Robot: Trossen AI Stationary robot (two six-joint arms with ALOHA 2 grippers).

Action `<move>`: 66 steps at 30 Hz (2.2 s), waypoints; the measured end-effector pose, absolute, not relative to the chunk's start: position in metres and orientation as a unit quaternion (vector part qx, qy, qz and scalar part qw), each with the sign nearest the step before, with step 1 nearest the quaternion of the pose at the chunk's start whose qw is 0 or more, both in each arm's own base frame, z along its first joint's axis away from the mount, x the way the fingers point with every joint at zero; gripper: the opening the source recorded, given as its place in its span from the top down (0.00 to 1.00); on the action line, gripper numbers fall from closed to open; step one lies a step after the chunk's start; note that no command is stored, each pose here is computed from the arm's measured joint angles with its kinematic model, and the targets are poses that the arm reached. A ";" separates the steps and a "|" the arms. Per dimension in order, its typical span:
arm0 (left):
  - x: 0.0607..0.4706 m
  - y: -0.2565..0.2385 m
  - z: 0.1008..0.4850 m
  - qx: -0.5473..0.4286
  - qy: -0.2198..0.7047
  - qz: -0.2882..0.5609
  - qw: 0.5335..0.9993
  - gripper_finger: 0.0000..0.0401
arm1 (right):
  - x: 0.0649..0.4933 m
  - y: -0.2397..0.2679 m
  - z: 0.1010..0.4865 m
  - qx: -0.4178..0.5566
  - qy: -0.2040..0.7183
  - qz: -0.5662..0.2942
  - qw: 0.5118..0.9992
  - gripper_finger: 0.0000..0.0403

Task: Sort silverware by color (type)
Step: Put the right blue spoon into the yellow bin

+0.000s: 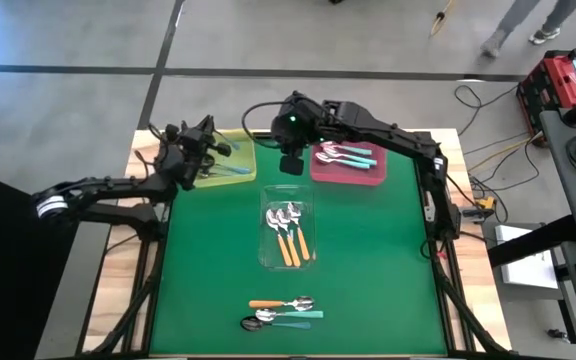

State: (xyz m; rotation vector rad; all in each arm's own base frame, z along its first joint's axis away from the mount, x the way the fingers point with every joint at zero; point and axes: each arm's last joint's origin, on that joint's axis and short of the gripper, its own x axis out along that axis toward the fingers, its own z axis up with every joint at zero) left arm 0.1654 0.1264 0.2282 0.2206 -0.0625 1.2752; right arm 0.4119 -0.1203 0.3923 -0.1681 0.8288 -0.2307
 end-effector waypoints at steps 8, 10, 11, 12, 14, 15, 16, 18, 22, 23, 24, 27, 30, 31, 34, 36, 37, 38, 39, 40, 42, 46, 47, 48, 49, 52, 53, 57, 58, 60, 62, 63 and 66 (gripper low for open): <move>0.166 0.144 0.210 0.067 -0.013 0.618 0.783 0.99 | 0.407 -0.104 0.376 -0.018 0.423 -0.071 0.903 0.77; 0.167 0.147 0.207 0.066 -0.013 0.621 0.781 0.99 | 0.402 -0.102 0.369 -0.002 0.437 -0.075 0.897 0.78; 0.167 0.148 0.205 0.066 -0.010 0.622 0.780 0.99 | 0.398 -0.101 0.366 0.006 0.441 -0.078 0.894 0.78; 0.167 0.149 0.203 0.064 -0.009 0.623 0.779 0.99 | 0.394 -0.101 0.364 0.014 0.443 -0.082 0.893 0.79; 0.169 0.150 0.200 0.058 -0.008 0.623 0.780 0.99 | 0.388 -0.099 0.360 0.019 0.437 -0.088 0.895 0.79; 0.169 0.151 0.199 0.055 -0.007 0.623 0.780 0.99 | 0.385 -0.098 0.358 0.021 0.431 -0.092 0.897 0.80; 0.170 0.151 0.197 0.054 -0.004 0.623 0.780 0.99 | 0.381 -0.098 0.357 0.020 0.424 -0.093 0.901 0.80; 0.171 0.152 0.193 0.052 0.004 0.623 0.781 0.99 | 0.376 -0.095 0.353 0.017 0.405 -0.094 0.909 0.80; 0.173 0.154 0.188 0.041 0.004 0.623 0.781 0.99 | 0.364 -0.087 0.346 0.009 0.365 -0.092 0.926 0.81; 0.173 0.154 0.187 0.039 0.005 0.623 0.782 0.99 | 0.362 -0.086 0.343 0.008 0.354 -0.092 0.931 0.81; 0.174 0.154 0.186 0.036 0.006 0.623 0.782 0.99 | 0.360 -0.085 0.340 0.006 0.345 -0.093 0.934 0.81; 0.174 0.156 0.183 0.030 0.009 0.625 0.780 0.99 | 0.356 -0.083 0.328 0.005 0.308 -0.096 0.946 0.81; 0.173 0.158 0.179 0.016 0.005 0.629 0.777 0.99 | 0.353 -0.083 0.318 0.012 0.278 -0.101 0.955 0.80; 0.173 0.159 0.178 0.011 0.003 0.629 0.777 0.99 | 0.353 -0.083 0.315 0.013 0.269 -0.102 0.958 0.80; 0.173 0.160 0.176 0.004 0.003 0.640 0.768 0.99 | 0.352 -0.082 0.307 0.018 0.254 -0.104 0.962 0.79; 0.172 0.160 0.174 0.000 0.003 0.649 0.761 0.99 | 0.352 -0.082 0.304 0.018 0.251 -0.105 0.962 0.79; 0.172 0.161 0.174 -0.004 0.001 0.651 0.759 0.99 | 0.352 -0.082 0.304 0.018 0.250 -0.105 0.962 0.79; 0.172 0.161 0.173 -0.008 -0.001 0.651 0.759 0.99 | 0.352 -0.082 0.304 0.018 0.246 -0.105 0.963 0.80; 0.173 0.161 0.173 -0.012 -0.004 0.651 0.759 0.99 | 0.353 -0.082 0.304 0.017 0.242 -0.105 0.964 0.80; 0.173 0.161 0.173 -0.015 -0.006 0.651 0.759 0.99 | 0.353 -0.082 0.303 0.018 0.240 -0.105 0.965 0.80; 0.173 0.161 0.171 -0.017 -0.005 0.653 0.758 0.99 | 0.353 -0.082 0.303 0.019 0.241 -0.105 0.965 0.81; 0.173 0.163 0.166 -0.025 -0.004 0.664 0.747 0.99 | 0.354 -0.082 0.303 0.019 0.238 -0.105 0.965 0.82; 0.173 0.163 0.165 -0.027 -0.004 0.665 0.746 0.99 | 0.354 -0.082 0.303 0.019 0.238 -0.105 0.965 0.82; 0.174 0.163 0.164 -0.031 -0.006 0.665 0.746 0.99 | 0.354 -0.082 0.303 0.019 0.239 -0.105 0.965 0.82; 0.174 0.163 0.163 -0.035 -0.007 0.665 0.746 0.99 | 0.354 -0.082 0.303 0.019 0.239 -0.105 0.965 0.82; 0.175 0.164 0.160 -0.038 -0.003 0.666 0.745 0.99 | 0.354 -0.082 0.303 0.019 0.239 -0.105 0.965 0.81; 0.174 0.164 0.160 -0.037 -0.002 0.668 0.743 0.98 | 0.354 -0.082 0.303 0.019 0.239 -0.105 0.965 0.81; 0.174 0.164 0.159 -0.031 0.007 0.672 0.740 0.97 | 0.354 -0.082 0.303 0.019 0.239 -0.105 0.965 0.80; 0.174 0.164 0.159 -0.027 0.012 0.672 0.740 0.97 | 0.354 -0.082 0.303 0.019 0.239 -0.105 0.965 0.80; 0.174 0.164 0.158 -0.018 0.023 0.672 0.740 0.95 | 0.354 -0.082 0.303 0.019 0.239 -0.105 0.965 0.81; 0.174 0.164 0.158 -0.013 0.028 0.674 0.738 0.95 | 0.354 -0.082 0.303 0.019 0.239 -0.105 0.965 0.82; 0.174 0.164 0.157 -0.010 0.031 0.677 0.735 0.95 | 0.354 -0.082 0.303 0.019 0.239 -0.105 0.965 0.82; 0.173 0.164 0.156 -0.001 0.045 0.688 0.724 0.94 | 0.354 -0.082 0.303 0.019 0.239 -0.105 0.965 0.82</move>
